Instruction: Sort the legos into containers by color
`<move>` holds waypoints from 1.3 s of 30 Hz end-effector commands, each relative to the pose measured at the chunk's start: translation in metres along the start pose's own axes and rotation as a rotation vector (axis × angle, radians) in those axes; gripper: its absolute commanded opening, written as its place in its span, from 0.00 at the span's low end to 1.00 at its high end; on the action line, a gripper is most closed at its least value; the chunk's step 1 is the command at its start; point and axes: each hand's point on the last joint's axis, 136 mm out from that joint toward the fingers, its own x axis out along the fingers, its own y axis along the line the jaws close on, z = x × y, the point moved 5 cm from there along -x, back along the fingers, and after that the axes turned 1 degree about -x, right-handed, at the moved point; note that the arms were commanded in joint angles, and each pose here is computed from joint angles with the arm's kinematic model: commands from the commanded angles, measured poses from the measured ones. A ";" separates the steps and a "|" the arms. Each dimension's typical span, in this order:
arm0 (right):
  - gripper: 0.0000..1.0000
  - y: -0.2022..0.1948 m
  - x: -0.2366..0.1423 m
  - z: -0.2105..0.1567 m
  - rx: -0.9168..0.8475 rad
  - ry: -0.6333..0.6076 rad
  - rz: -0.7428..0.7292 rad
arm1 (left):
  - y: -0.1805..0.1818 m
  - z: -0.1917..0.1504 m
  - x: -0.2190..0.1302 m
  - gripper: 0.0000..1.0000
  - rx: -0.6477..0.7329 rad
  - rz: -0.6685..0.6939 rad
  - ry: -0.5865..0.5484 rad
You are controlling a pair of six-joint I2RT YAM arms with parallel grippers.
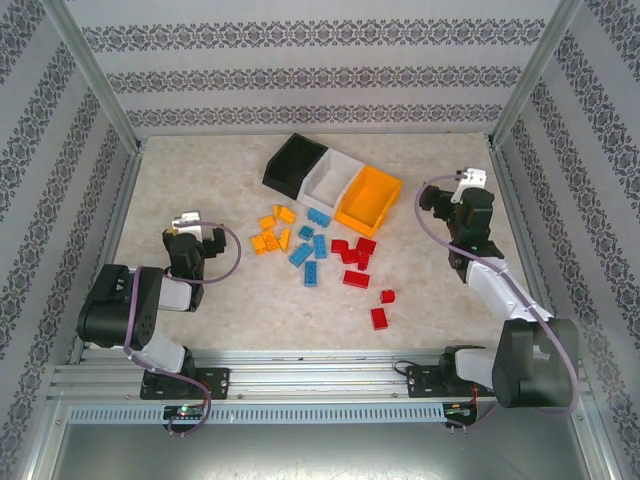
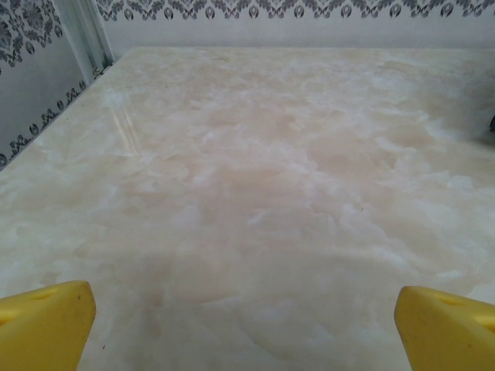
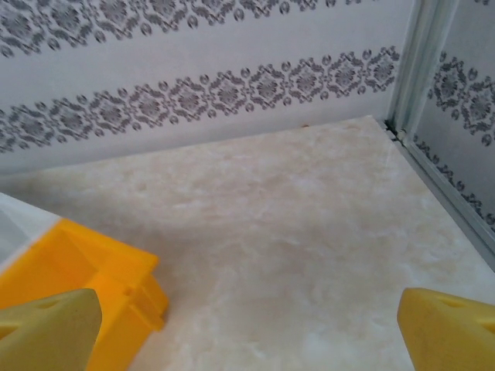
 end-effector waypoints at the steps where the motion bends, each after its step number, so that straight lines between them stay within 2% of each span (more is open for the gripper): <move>1: 0.98 0.007 -0.007 -0.017 0.062 0.155 0.053 | -0.011 0.032 -0.012 1.00 0.033 -0.051 -0.022; 3: 0.98 0.007 -0.010 -0.017 0.096 0.146 0.048 | -0.011 0.056 -0.017 1.00 0.024 -0.045 -0.057; 6: 0.98 0.006 -0.015 -0.018 0.160 0.190 0.017 | 0.005 0.087 -0.038 1.00 -0.128 0.055 -0.030; 9: 0.98 0.008 -0.020 -0.026 0.205 0.321 -0.002 | 0.010 0.104 -0.056 1.00 -0.221 0.099 0.088; 13: 0.96 0.021 -0.031 -0.041 0.262 0.532 0.021 | -0.012 0.109 -0.077 1.00 -0.273 0.000 0.198; 16: 0.92 0.041 -0.045 -0.061 0.269 0.696 0.056 | -0.036 0.103 -0.094 1.00 -0.281 -0.100 0.274; 18: 0.91 0.060 -0.057 -0.075 0.223 0.767 0.088 | -0.060 0.097 -0.104 1.00 -0.296 -0.233 0.331; 21: 0.91 0.076 -0.075 -0.095 0.149 0.865 0.079 | -0.091 0.077 -0.118 1.00 -0.317 -0.379 0.473; 23: 0.89 0.084 -0.087 -0.106 0.097 0.916 0.069 | -0.107 0.063 -0.128 1.00 -0.311 -0.429 0.555; 25: 0.87 0.090 -0.097 -0.115 0.044 0.945 0.056 | -0.123 0.053 -0.140 1.00 -0.282 -0.502 0.600; 31: 0.78 0.099 -0.118 -0.147 -0.039 1.011 0.030 | -0.141 0.027 -0.163 1.00 -0.294 -0.580 0.670; 39: 0.69 0.099 -0.116 -0.190 -0.061 1.081 0.012 | -0.144 0.010 -0.172 1.00 -0.317 -0.601 0.723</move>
